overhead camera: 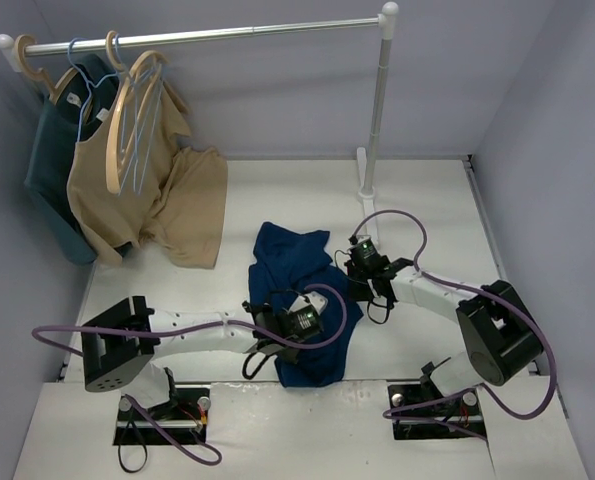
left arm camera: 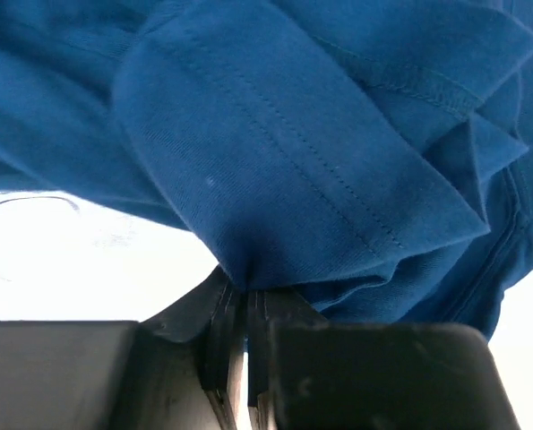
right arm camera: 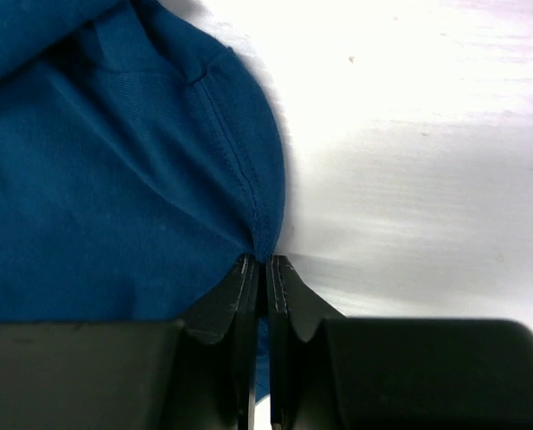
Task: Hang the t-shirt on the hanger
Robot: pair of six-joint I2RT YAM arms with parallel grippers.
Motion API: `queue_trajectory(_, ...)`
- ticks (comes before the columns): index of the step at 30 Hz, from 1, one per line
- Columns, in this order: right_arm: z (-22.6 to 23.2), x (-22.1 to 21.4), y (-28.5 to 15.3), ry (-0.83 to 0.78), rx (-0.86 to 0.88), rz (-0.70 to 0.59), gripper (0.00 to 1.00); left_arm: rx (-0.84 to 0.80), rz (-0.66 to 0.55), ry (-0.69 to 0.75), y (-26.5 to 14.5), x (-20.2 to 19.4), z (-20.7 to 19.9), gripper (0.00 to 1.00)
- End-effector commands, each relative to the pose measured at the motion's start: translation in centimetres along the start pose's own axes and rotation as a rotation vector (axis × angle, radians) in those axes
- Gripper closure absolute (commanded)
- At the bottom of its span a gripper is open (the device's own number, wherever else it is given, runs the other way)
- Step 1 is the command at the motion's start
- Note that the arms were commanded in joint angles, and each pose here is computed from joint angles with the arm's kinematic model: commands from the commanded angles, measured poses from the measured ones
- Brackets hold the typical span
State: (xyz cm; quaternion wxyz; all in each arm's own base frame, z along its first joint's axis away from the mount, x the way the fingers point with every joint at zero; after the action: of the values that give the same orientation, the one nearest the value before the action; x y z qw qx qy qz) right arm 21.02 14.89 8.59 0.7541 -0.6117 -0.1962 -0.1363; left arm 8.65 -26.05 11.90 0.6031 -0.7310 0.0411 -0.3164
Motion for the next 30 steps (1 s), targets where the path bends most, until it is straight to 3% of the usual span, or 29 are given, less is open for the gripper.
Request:
queue_trajectory(1,0.5,2.7,-3.0,-0.027,-0.029,-0.094,1.00,0.028,-0.137,-0.063,-2.7,3.2,1.8,1.00)
queue_trajectory(3,0.2,3.7,-5.0,-0.041,-0.084,-0.113,1.00,0.048,-0.159,-0.120,-4.1,4.6,4.0,1.00)
queue_trajectory(4,0.8,5.6,-7.3,-0.045,-0.067,-0.189,1.00,0.065,-0.206,-0.208,-5.3,6.0,6.5,1.00)
queue_trajectory(8,1.0,8.9,-13.7,-0.065,-0.118,-0.302,1.00,0.138,-0.318,-0.303,-9.1,8.8,12.8,1.00)
queue_trajectory(11,1.5,10.6,-17.1,-0.085,-0.116,-0.320,1.00,0.203,-0.288,-0.363,-10.0,9.4,17.0,1.00)
queue_trajectory(15,2.4,11.1,-16.7,-0.084,-0.076,-0.263,1.00,0.189,-0.256,-0.466,-9.1,10.3,20.5,0.35)
queue_trajectory(16,2.5,11.0,-16.2,-0.077,-0.073,-0.251,1.00,0.191,-0.236,-0.488,-8.6,10.3,20.9,0.31)
queue_trajectory(17,2.6,10.6,-15.0,-0.064,-0.061,-0.221,1.00,0.198,-0.228,-0.504,-8.6,10.4,21.2,0.26)
queue_trajectory(22,2.8,8.9,-11.3,-0.018,-0.028,-0.140,1.00,0.084,-0.275,-0.553,-9.2,9.9,19.6,0.24)
queue_trajectory(25,2.9,8.2,-9.3,-0.005,-0.021,-0.105,1.00,-0.023,-0.279,-0.580,-8.8,9.1,17.1,0.24)
queue_trajectory(30,2.7,8.2,-6.9,-0.004,-0.045,-0.075,1.00,-0.070,-0.312,-0.641,-6.9,9.1,12.7,0.25)
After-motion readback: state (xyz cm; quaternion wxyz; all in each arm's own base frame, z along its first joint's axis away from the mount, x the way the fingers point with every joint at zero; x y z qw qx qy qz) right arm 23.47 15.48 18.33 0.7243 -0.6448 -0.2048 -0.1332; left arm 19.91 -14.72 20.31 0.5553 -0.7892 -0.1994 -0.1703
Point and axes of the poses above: each gripper's point midway between its finger pads, its own y axis out along the fingers, its own z axis along the line the jaws close on, x = y × z, the point moved 9 cm from there along -y, back along the fingers, and after that the axes turned 2 degrees about -y, right-handed, at the moved point
